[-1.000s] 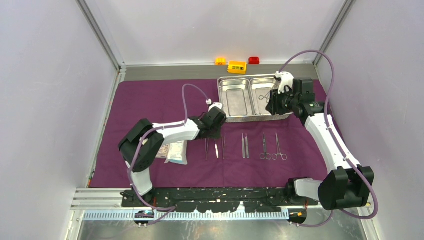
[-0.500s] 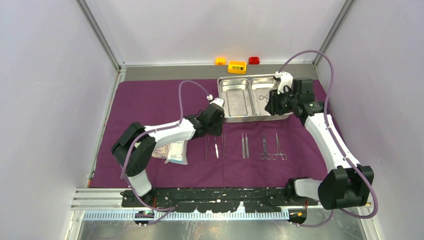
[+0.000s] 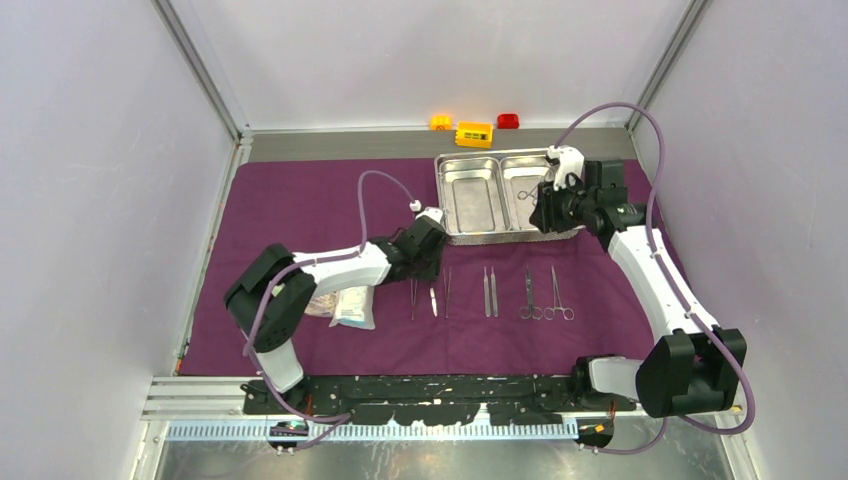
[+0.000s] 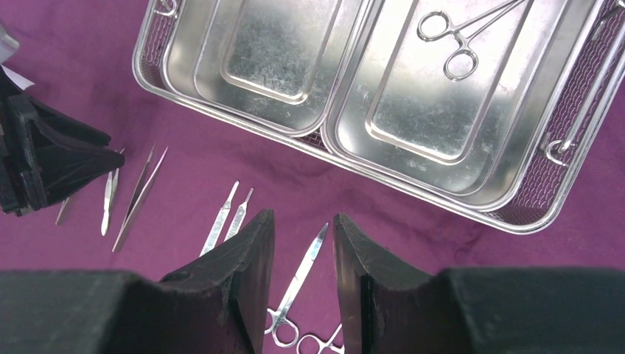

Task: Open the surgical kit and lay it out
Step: Adjust the medical item in the surgical kit.

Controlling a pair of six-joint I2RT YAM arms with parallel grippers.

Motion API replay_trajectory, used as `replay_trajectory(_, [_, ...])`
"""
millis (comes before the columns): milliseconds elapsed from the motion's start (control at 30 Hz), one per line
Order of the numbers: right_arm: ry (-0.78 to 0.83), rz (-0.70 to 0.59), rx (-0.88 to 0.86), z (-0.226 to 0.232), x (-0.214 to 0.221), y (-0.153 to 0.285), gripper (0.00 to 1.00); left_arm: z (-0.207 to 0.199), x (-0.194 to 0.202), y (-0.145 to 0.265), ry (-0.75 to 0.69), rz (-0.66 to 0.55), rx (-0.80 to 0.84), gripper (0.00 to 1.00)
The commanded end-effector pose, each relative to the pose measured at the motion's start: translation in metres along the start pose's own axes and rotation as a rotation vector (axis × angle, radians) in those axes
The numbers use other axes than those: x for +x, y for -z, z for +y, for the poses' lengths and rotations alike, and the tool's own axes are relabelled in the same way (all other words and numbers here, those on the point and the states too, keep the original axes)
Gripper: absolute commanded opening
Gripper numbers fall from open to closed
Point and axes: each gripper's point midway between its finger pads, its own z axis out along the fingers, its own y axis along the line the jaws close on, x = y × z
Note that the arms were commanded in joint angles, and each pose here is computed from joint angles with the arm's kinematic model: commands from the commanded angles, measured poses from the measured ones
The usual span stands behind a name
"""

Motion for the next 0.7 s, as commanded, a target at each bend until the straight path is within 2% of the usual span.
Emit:
replay_trajectory(0, [0.033,-0.041,0.007,-0.002,-0.008,0.003,0.4,0.001,0.002,-0.003,0.018,-0.002,-0.011,0.34])
replay_trajectory(400, [0.037,-0.044,0.01,-0.001,-0.006,0.005,0.4,0.004,0.013,-0.011,0.036,0.02,-0.025,0.27])
replay_trajectory(667, [0.038,-0.038,0.01,-0.001,-0.003,0.005,0.4,0.002,0.009,-0.01,0.037,0.008,-0.02,0.14])
